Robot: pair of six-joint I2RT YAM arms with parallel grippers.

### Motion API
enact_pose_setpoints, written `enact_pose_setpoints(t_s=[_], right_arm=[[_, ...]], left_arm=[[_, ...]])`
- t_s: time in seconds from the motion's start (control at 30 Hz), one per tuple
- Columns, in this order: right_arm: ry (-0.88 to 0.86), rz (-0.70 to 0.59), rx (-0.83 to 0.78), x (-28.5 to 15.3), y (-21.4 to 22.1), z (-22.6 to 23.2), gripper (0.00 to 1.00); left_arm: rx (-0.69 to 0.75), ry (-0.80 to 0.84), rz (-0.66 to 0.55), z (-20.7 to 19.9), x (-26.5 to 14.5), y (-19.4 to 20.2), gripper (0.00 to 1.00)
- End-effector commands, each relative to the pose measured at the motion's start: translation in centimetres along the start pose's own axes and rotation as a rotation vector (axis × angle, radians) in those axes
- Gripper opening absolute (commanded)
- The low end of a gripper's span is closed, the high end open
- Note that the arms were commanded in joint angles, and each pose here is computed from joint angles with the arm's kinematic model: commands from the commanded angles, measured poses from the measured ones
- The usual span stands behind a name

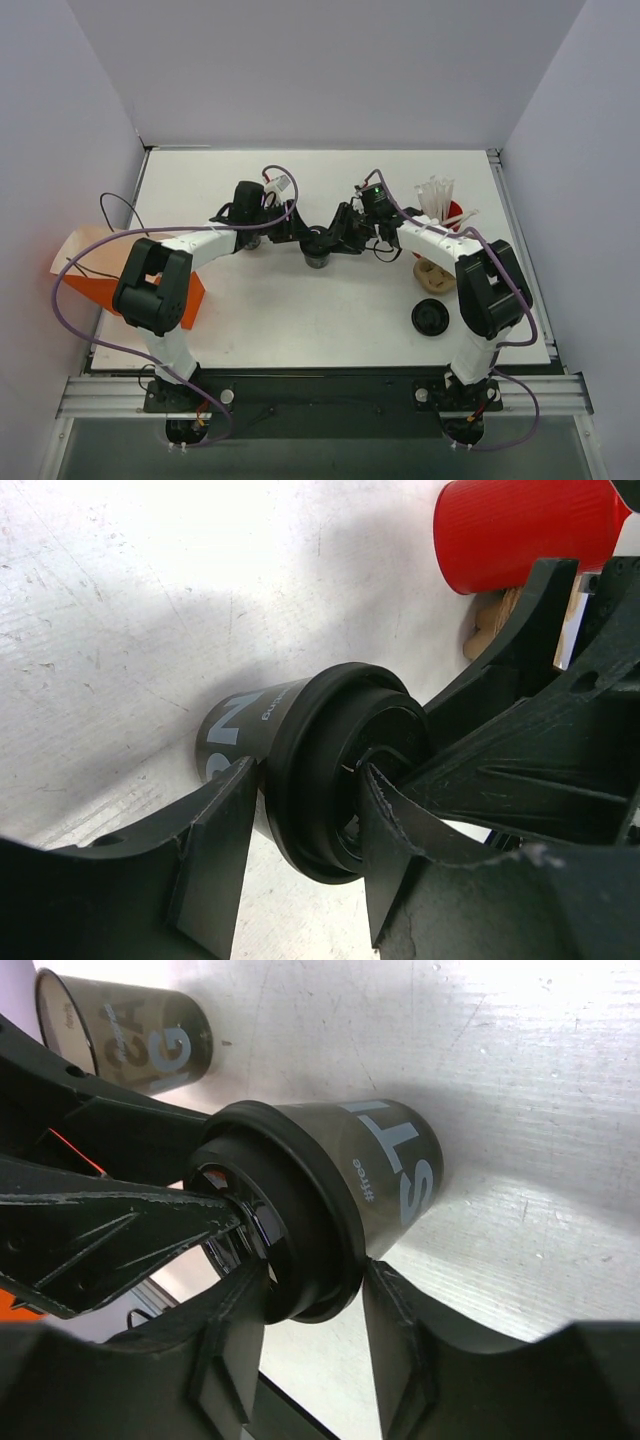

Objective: Pack the takeout coffee

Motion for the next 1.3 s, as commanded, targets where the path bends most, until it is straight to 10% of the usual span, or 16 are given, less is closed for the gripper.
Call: enact_pose_setpoints(t_s=[0.0, 0.4, 0.7, 0.87, 1.27], right_arm=[[0.035, -0.071, 0.002, -0.7, -0.2, -0.3, 0.37], [0.126, -0.03, 0.029, 0.6, 4.3, -4.7, 0.18], [-0.052, -0.127, -0.128, -4.3, -2.4, 1.4, 0.55], [-0.041, -0.1, -0.149, -5.8, -4.1, 0.6, 0.57], [-0.118, -0.001, -0.193, -3.6, -4.7, -0.6, 0.36]], left_arm=[[-0.082, -0.349, 0.071, 9.4, 0.3, 4.6, 0.52], [-0.09, -0.366, 0.08, 10.7, 0.8, 5.0, 0.52], [0.016, -0.303, 0.119, 9.0, 1.1, 3.7, 0.51], [0.068, -0.289, 0.142, 8.5, 1.1, 3.3, 0.51], [0.166, -0.21, 0.18, 7.4, 1.8, 2.7, 0.5]])
Point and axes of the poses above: each gripper's point midway between its finger pads, its own x axis out along the fingers, its own z axis along the line the jaws close on, y = z × x, the point moved 2 cm from there along -x, back along the fingers, and after that the axes turned 15 degrees about -x, right-handed, at the moved point
